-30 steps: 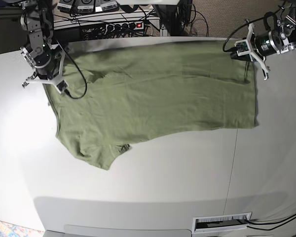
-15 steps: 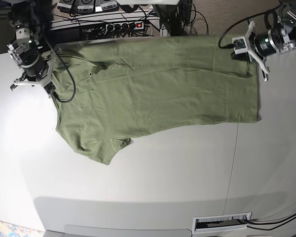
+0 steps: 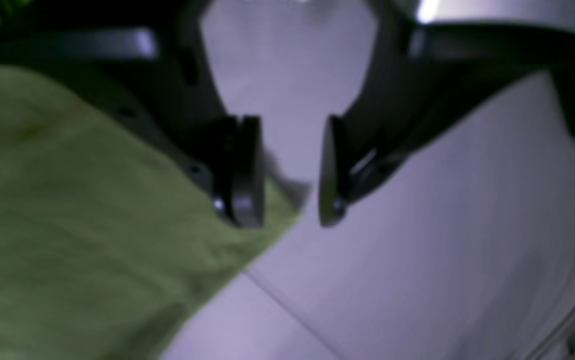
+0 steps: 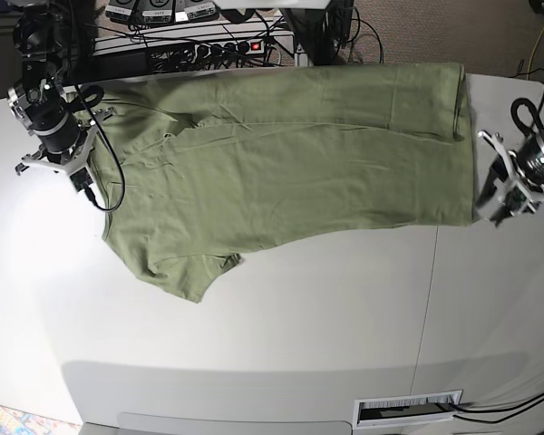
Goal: Fold the T-shirt properly
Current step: 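Grasp the shirt's side edges midway with both grippers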
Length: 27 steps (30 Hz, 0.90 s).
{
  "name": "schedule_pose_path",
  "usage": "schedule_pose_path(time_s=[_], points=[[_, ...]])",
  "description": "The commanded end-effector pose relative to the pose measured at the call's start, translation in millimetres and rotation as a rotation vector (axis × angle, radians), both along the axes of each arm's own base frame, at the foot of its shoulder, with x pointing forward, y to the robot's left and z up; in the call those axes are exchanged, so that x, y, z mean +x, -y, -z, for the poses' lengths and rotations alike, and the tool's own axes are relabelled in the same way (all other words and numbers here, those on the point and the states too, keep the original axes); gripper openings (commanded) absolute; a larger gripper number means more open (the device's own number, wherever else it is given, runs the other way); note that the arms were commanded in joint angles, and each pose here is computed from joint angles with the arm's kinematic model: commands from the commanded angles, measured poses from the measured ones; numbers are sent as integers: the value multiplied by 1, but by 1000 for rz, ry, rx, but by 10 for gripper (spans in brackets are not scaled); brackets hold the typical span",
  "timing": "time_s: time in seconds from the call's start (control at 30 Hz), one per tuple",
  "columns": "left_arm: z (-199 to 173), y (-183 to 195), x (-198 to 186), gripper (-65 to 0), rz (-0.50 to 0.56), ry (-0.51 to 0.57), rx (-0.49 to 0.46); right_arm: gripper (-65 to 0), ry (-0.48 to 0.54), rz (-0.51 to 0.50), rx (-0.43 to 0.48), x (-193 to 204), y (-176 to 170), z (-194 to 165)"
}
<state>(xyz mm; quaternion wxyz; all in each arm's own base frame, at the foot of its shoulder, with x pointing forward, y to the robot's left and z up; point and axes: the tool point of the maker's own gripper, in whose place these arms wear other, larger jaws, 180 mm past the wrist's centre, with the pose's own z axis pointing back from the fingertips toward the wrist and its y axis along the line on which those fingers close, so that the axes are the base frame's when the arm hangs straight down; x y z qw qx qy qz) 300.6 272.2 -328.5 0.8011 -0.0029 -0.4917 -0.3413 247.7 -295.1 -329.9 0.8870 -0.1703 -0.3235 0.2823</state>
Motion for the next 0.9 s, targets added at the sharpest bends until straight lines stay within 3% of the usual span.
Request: schedule_pose_path(time_s=[0.0, 0.13, 0.33, 0.87], points=[[-18, -8, 14, -439, -11, 49, -28, -650, 49, -8, -6, 10, 1, -14], [-7, -17, 28, -439, -42, 6, -121, -650, 50, -6, -4, 10, 1, -14], [16, -11, 36, -439, -96, -143, -252, -650, 43, -2, -8, 9, 2, -14], [42, -5, 44, -418, -174, -184, -350, -626, 42, -2, -8, 9, 2, -14]])
